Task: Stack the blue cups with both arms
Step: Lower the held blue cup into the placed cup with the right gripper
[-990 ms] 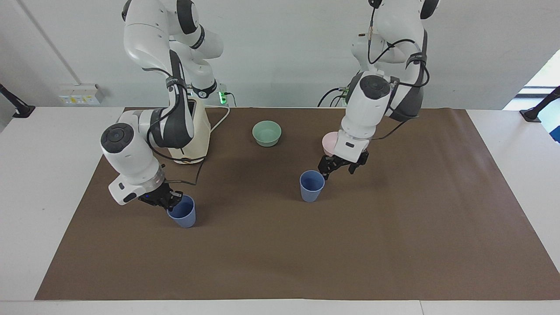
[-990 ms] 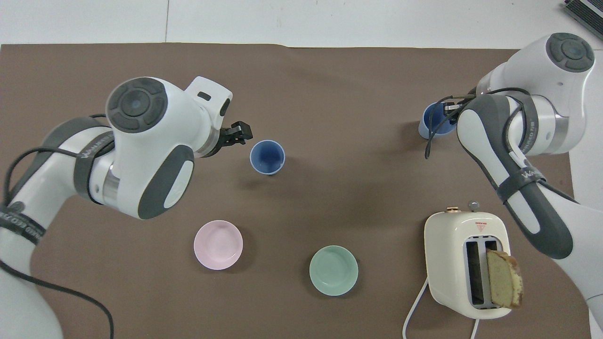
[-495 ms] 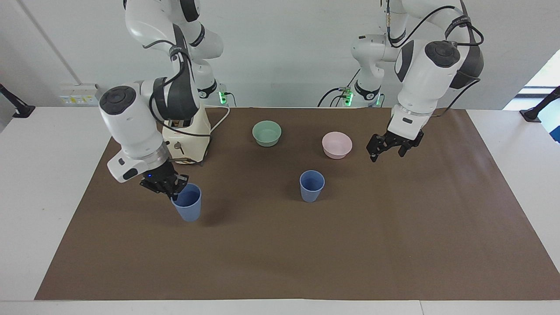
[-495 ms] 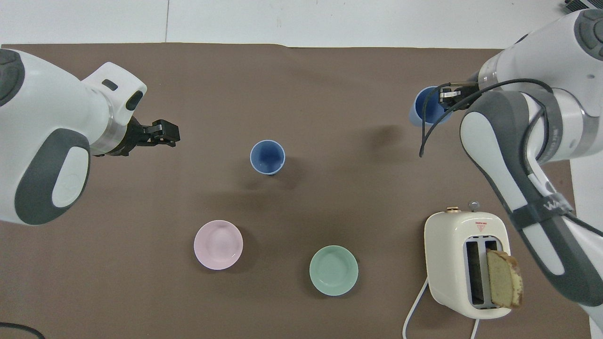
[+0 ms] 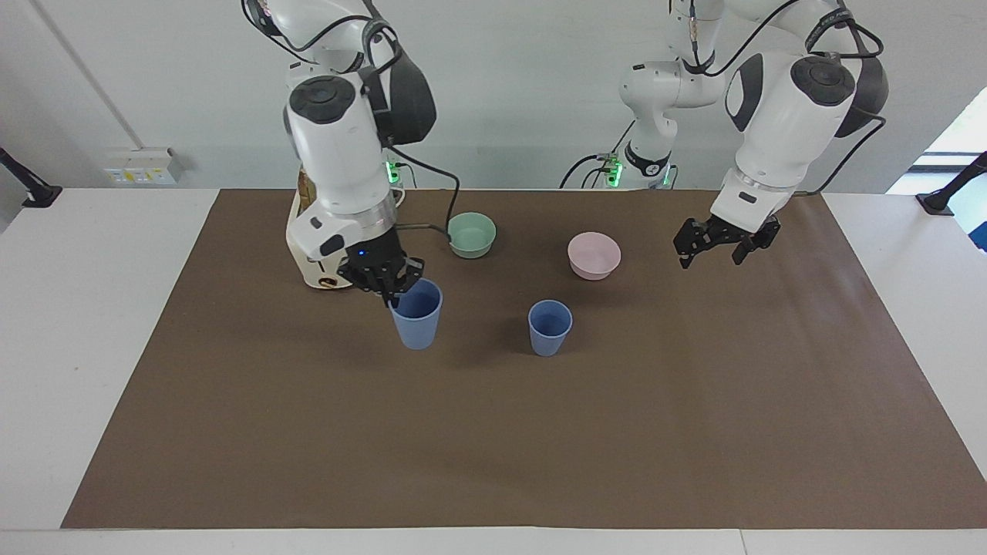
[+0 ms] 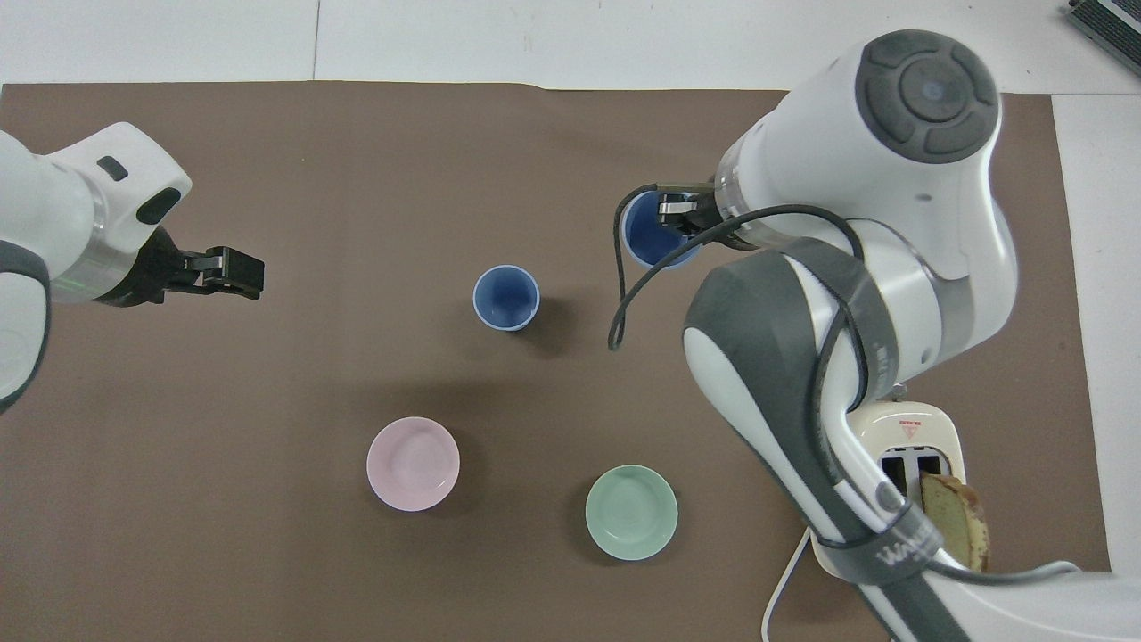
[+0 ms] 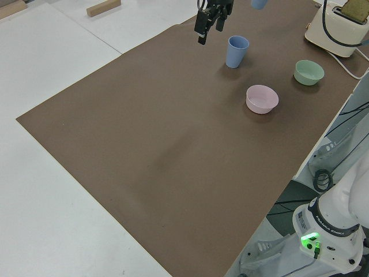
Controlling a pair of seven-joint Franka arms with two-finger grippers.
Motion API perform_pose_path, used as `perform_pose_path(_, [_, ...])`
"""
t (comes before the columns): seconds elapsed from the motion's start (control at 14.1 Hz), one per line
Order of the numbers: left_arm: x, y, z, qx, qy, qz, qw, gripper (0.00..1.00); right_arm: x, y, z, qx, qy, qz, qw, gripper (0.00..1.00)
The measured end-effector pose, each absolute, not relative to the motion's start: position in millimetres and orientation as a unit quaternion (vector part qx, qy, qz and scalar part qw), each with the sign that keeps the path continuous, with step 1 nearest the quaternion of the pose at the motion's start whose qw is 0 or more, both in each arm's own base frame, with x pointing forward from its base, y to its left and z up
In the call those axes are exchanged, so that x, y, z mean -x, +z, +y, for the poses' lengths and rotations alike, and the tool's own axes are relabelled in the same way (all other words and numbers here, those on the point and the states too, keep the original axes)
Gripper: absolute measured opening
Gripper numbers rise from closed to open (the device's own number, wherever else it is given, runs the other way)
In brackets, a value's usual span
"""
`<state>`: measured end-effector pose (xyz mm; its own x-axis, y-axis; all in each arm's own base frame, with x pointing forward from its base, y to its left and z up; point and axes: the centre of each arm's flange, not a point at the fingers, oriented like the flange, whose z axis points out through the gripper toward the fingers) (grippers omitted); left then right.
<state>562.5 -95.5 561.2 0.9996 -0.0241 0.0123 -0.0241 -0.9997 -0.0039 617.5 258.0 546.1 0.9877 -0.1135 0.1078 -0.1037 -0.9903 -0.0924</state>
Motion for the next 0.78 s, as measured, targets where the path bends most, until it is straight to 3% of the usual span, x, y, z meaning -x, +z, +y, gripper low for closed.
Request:
perform_pose_path(0.42, [-561.5, 621.5, -53.3, 1.000, -0.029, 0.007, 0.002, 1.00, -598.0, 531.2, 352.4, 0.992, -0.052, 0.090, 0.069, 0.05])
perform_pose_path(0.78, [-560.1, 620.7, 8.0, 0.999, -0.018, 0.045, 0.006, 1.00, -592.8, 503.6, 394.1, 0.992, -0.041, 0.090, 0.073, 0.05])
